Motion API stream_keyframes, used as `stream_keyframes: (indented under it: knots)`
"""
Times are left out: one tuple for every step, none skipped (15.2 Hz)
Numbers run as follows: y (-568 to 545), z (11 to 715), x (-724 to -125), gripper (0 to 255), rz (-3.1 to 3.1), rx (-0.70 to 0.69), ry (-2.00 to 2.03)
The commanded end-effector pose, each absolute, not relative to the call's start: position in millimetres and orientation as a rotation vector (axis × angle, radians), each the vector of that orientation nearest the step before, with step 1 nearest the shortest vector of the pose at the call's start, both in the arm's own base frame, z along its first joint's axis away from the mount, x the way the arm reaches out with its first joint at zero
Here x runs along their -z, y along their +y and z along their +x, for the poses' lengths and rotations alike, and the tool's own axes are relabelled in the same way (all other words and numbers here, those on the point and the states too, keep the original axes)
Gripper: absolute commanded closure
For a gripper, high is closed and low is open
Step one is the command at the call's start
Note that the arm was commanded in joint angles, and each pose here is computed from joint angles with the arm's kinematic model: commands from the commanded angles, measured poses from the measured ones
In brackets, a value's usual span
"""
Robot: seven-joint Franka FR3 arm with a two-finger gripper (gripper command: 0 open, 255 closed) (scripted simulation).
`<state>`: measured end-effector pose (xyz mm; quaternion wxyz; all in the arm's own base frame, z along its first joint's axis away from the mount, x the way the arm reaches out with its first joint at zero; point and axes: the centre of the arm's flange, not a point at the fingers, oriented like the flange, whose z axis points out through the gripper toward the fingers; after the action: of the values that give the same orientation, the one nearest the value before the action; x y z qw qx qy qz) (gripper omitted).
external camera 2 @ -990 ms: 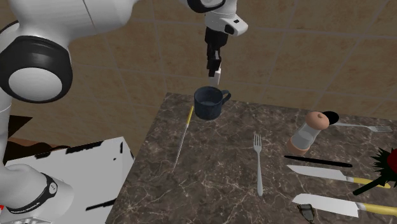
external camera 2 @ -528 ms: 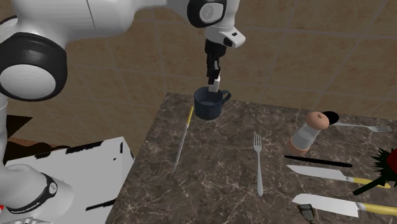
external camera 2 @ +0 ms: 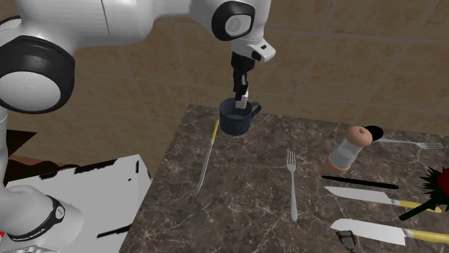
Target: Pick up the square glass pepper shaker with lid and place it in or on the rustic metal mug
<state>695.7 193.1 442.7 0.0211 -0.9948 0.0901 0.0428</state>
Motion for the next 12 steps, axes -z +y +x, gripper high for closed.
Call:
stream_keyframes:
  knots:
    - [193.1, 695.8, -442.5, 255, -3.084, -0.132, 0.279]
    - [193.1, 695.8, -442.5, 255, -3.084, -0.132, 0.279]
    - [193.1, 695.8, -442.5, 255, -3.084, -0.132, 0.279]
    - [193.1, 695.8, -442.5, 0, -3.084, -0.132, 0.279]
    - [193.1, 695.8, -442.5, 0, -3.084, -0.132, 0.279]
    - [193.1, 695.8, -442.5, 0, -3.084, -0.132, 0.279]
    - [193.1, 695.8, -442.5, 0, -3.084, -0.132, 0.279]
    - [193.1, 695.8, -442.5, 0, -3.084, -0.132, 0.279]
    - [193.1, 695.8, -442.5, 0, -3.084, -0.132, 0.279]
    - [192.4, 696.8, -455.6, 0, -3.084, -0.132, 0.279]
    - [191.8, 697.9, -468.8, 0, -3.084, -0.132, 0.279]
    - [191.1, 699.0, -481.9, 0, -3.084, -0.132, 0.279]
